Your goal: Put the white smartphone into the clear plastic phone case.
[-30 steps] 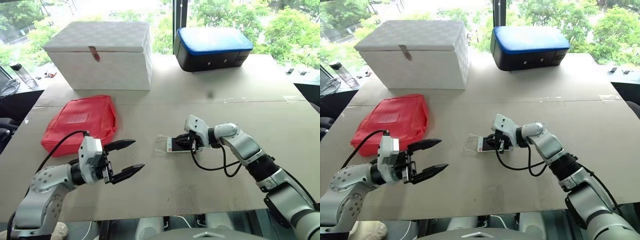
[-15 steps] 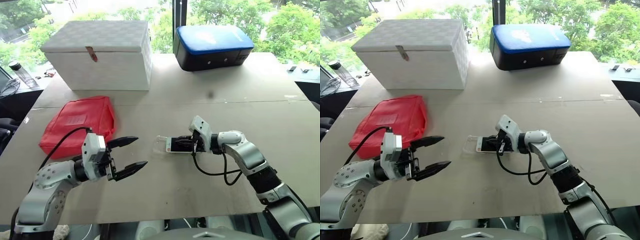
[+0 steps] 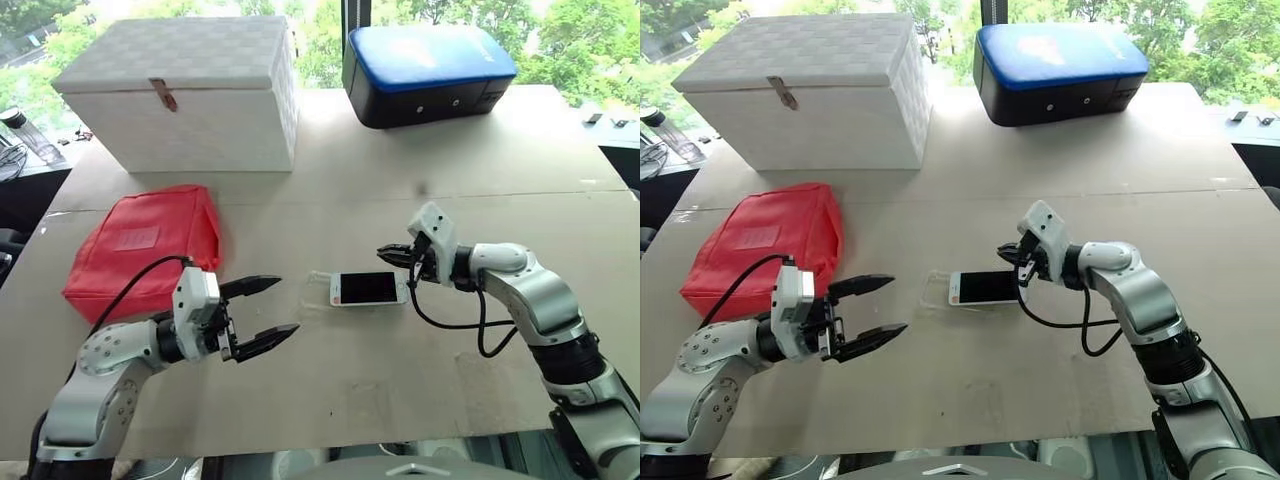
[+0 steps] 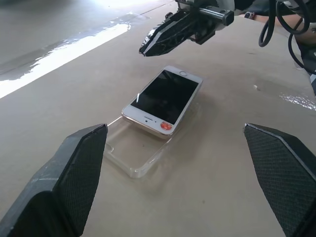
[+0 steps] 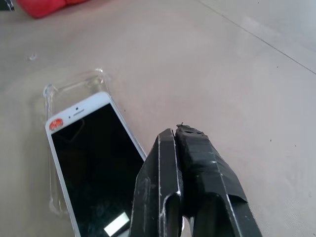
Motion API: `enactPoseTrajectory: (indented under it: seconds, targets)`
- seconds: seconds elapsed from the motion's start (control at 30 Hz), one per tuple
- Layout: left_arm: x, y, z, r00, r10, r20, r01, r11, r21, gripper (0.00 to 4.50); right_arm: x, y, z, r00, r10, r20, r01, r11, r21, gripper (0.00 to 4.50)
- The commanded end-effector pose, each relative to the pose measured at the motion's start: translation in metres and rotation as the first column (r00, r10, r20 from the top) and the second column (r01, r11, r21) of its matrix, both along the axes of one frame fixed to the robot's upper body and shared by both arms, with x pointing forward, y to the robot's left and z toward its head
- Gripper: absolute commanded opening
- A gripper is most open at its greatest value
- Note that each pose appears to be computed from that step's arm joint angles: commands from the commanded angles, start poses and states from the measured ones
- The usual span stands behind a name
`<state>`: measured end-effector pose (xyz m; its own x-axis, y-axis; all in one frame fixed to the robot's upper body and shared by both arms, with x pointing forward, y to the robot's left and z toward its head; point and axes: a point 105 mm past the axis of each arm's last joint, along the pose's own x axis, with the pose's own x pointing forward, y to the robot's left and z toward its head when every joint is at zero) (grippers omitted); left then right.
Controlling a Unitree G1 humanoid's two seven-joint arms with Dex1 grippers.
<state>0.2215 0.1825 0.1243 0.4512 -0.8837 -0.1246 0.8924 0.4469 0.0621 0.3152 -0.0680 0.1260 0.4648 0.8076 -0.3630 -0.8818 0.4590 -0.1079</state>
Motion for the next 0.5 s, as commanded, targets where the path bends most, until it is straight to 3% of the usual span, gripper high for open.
enactPoseTrajectory:
  seconds: [0.03, 0.3, 0.5]
  targets:
    - [0.001, -0.002, 0.005, 0.999, -0.004, 0.036, 0.004, 1.000, 0.004, 4.50, 0.005, -0.003, -0.001, 0.996, 0.034, 0.084, -0.025, 0.994, -0.104, 0.02]
    - [0.001, -0.001, 0.004, 0.999, -0.008, 0.035, 0.008, 1.000, 0.008, 4.50, 0.019, -0.021, -0.008, 0.987, 0.131, 0.089, -0.110, 0.972, -0.208, 0.02]
    - [0.000, 0.002, 0.005, 0.999, -0.008, 0.038, 0.008, 1.000, 0.014, 4.50, 0.009, -0.025, -0.006, 0.961, 0.274, 0.028, -0.263, 0.941, -0.213, 0.02]
